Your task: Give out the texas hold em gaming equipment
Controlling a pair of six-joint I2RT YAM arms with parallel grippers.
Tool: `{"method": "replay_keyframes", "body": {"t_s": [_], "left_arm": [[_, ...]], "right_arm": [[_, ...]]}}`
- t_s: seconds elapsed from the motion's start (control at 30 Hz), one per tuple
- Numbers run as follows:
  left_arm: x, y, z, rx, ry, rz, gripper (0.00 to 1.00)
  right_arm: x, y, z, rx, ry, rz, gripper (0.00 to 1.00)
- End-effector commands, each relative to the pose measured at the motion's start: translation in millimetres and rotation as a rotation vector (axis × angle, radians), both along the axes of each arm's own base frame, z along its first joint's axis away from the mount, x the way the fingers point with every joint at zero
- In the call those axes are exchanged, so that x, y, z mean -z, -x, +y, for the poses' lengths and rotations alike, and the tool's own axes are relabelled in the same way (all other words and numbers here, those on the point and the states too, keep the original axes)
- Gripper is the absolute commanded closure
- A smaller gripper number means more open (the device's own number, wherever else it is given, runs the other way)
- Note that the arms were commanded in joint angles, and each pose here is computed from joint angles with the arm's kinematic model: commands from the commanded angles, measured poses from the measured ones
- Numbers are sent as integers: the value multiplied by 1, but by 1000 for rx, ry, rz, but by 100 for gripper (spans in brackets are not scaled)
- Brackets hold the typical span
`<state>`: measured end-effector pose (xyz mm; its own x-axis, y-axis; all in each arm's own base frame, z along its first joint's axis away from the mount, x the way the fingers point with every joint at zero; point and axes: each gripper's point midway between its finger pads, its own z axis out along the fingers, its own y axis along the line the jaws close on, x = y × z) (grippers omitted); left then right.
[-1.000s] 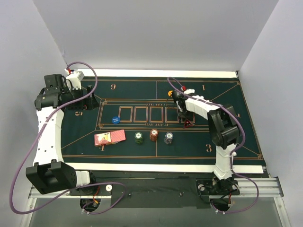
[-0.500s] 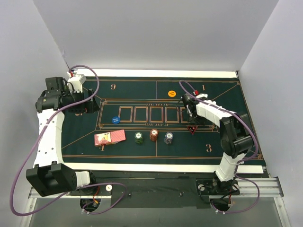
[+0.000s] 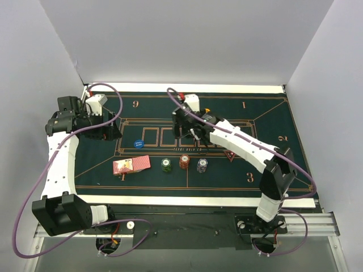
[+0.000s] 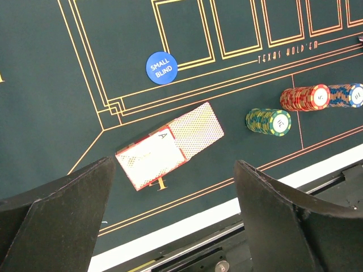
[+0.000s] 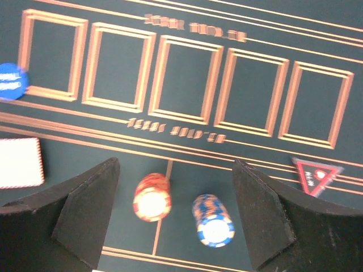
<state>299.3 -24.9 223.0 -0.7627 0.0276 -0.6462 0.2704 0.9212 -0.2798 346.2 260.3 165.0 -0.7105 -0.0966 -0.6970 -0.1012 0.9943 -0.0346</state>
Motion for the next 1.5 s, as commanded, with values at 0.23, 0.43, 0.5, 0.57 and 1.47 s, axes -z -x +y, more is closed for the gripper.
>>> {"method": "replay_keyframes", "body": {"t_s": [0.23,0.43,0.5,0.57,1.47], "left_arm": [[-13,-15,20,-143,-15,-50,3],[-13,-15,30,-183,-31,-44,3],[-14,-13,30,-187,-30,-43,3],[-14,-12,30,-186,-24,-43,3],[-24,-7,35,-186,-47,-67,3]], "right_arm": [[23,65,104,-332,43,112,14],[54,86,124,-389,79,172,15],[62,90,126,-392,90,187,16],[69,91,126,-390,101,198,17],[113,94,122,-356,105,280,54]]}}
